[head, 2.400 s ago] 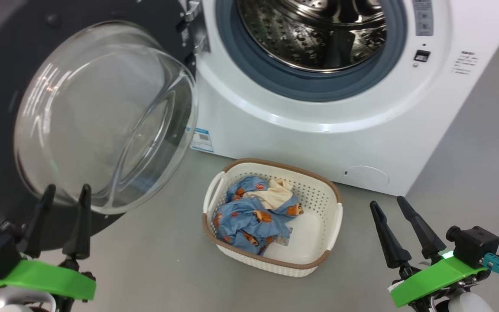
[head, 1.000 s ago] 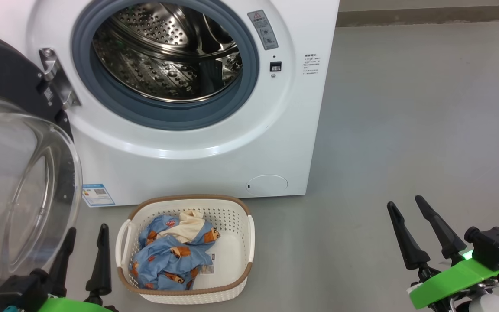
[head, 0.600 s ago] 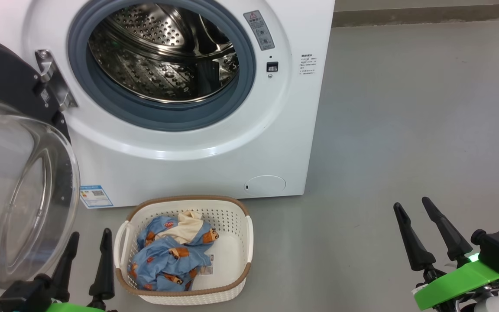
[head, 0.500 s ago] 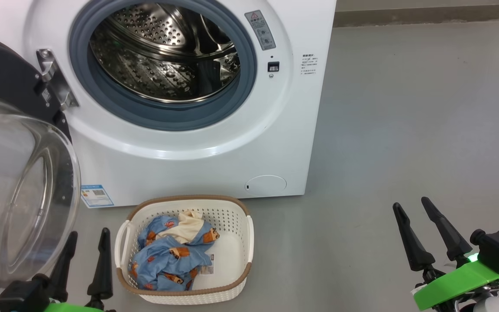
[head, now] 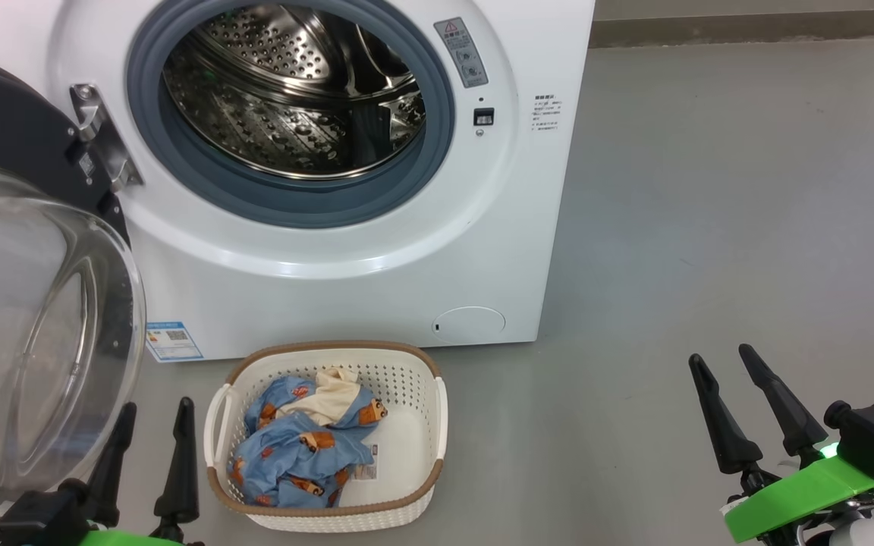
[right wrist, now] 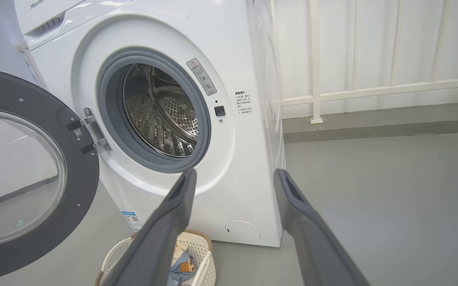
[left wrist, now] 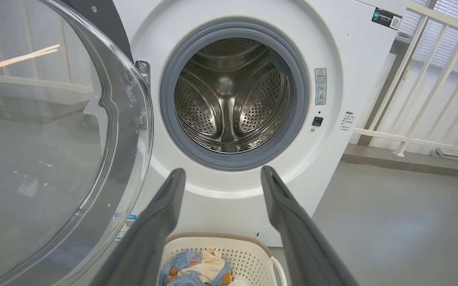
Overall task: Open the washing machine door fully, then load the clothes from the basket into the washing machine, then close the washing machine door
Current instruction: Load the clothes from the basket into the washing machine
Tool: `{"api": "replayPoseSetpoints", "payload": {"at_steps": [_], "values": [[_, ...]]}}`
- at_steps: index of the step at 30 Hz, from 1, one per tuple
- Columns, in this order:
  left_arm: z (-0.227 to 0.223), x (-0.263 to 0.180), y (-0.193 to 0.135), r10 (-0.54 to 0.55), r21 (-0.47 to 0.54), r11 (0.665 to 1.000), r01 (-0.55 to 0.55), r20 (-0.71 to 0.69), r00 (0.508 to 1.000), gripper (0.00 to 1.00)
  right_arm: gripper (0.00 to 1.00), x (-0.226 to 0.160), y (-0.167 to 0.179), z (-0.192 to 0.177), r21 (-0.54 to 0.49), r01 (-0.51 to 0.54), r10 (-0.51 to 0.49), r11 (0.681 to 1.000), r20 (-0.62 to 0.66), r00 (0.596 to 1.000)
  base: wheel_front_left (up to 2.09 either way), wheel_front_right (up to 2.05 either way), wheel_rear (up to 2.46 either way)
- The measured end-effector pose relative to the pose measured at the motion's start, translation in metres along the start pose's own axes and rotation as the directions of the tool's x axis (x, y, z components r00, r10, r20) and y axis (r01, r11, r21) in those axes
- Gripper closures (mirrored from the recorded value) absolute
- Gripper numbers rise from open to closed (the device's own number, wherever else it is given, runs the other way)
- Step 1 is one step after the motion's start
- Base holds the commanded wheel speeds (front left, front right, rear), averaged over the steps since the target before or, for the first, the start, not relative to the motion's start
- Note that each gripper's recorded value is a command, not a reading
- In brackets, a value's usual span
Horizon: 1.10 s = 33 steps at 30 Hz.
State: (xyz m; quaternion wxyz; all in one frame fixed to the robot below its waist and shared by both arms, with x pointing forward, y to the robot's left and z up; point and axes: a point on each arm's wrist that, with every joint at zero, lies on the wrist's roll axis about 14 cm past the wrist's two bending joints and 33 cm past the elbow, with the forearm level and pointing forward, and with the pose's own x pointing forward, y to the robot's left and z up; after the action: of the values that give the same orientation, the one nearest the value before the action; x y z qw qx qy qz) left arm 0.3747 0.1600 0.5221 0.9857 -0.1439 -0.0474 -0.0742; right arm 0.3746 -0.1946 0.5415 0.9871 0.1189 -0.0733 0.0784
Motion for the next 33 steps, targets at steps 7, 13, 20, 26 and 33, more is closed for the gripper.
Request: {"api": "replayPoseSetpoints", "payload": {"at_steps": [7,13,20,26,33], "values": [[0.0017,-0.0007,0.0018,0.001,0.007,1.0,-0.001,0.005,1.0,0.0,0.0,0.0007,0.0015,0.0001,0.003,-0.003,0.003,1.0,0.001,1.0,0.0,0.0,0.0],[0.0023,-0.002,0.003,0.002,0.007,1.0,-0.002,0.007,1.0,0.0,0.0,0.0015,0.0031,0.0002,0.005,-0.007,0.007,1.0,0.003,1.0,0.0,0.0,0.0],[0.0031,-0.0027,0.0038,0.006,0.011,1.0,-0.006,0.01,1.0,0.0,0.0,0.0021,0.004,0.0,0.005,-0.01,0.01,1.0,0.002,1.0,0.0,0.0,0.0],[0.0025,-0.0028,0.0045,0.009,0.011,1.0,-0.009,0.009,1.0,0.0,0.0,0.0021,0.0041,0.0,0.005,-0.01,0.01,1.0,0.002,1.0,0.0,0.0,0.0],[0.0014,-0.0029,0.004,0.001,0.023,1.0,-0.001,0.004,1.0,0.0,0.0,0.0015,0.0036,0.0004,0.005,-0.008,0.008,1.0,0.003,1.0,0.0,0.0,0.0]]}}
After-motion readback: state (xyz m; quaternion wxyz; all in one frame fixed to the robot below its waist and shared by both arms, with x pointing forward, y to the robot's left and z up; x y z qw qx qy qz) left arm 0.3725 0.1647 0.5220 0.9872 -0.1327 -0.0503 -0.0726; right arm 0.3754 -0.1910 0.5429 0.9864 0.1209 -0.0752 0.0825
